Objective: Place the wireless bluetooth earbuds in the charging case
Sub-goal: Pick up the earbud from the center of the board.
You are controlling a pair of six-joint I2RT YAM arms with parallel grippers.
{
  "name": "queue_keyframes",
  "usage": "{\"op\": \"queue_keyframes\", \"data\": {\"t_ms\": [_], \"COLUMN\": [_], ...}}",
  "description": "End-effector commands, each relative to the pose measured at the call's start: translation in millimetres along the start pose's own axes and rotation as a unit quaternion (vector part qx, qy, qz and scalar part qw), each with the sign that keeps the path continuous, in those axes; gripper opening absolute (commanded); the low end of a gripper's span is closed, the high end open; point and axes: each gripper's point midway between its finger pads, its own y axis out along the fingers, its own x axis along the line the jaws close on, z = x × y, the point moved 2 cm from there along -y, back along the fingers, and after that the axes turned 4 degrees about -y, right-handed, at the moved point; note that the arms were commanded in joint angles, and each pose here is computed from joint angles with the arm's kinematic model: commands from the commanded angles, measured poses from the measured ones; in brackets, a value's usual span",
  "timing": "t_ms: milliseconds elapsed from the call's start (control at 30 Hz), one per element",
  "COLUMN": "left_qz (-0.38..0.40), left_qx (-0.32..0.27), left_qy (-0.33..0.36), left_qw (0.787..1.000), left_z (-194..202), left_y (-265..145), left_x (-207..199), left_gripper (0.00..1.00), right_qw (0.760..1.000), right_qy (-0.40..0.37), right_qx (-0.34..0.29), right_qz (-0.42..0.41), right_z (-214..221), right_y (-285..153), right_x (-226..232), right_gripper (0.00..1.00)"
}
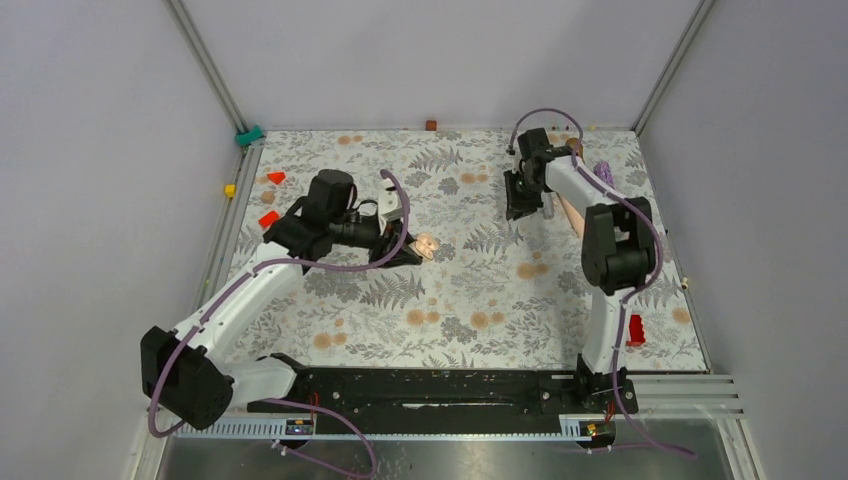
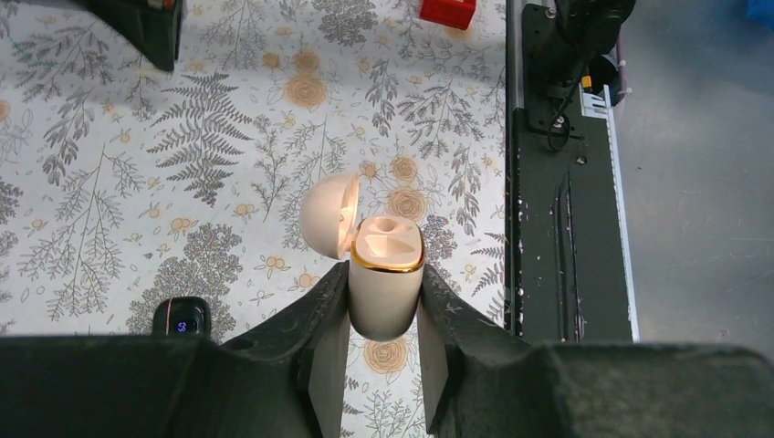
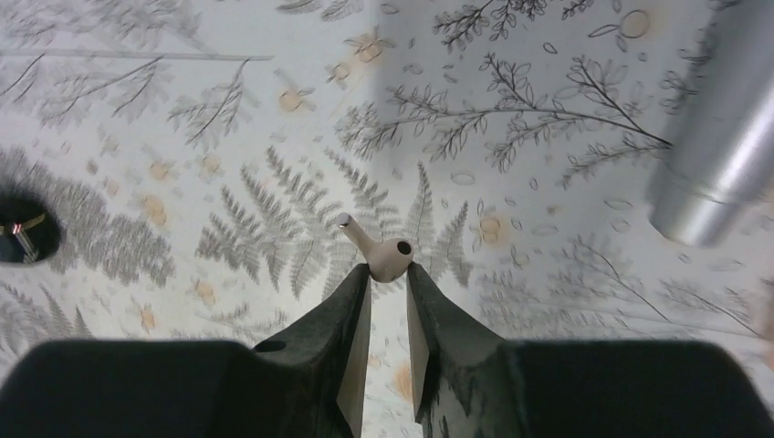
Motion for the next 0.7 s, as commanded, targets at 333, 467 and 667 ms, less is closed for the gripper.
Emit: {"op": "queue_keyframes", "data": {"t_ms": [333, 467, 667], "left_qz": [-0.052, -0.049, -0.01], "left_qx": [-0.007, -0.012, -0.028], "left_qy": [-0.057, -0.05, -0.02], "left_qw": [0.997, 0.997, 0.999], "left_z": [4.1, 2.1, -9.9], "left_y": [20.4, 16.9, 2.1], "left_x": [39.6, 37.5, 18.6], "left_gripper": [0.0, 0.0, 0.0], "right_qw": [0.896, 0.876, 0.844], "right_qy": [-0.367, -0.433, -0.527], "right_qx": [-0.245, -0.212, -0.103], "right_qz": [0.048, 0.022, -0.004], "right_z": [12.4, 37.1, 83.4], "right_y": [-136.5, -120.9, -74.4], "right_x": [52.0, 58.0, 59.1], "right_gripper": [0.26, 0.27, 0.29]}}
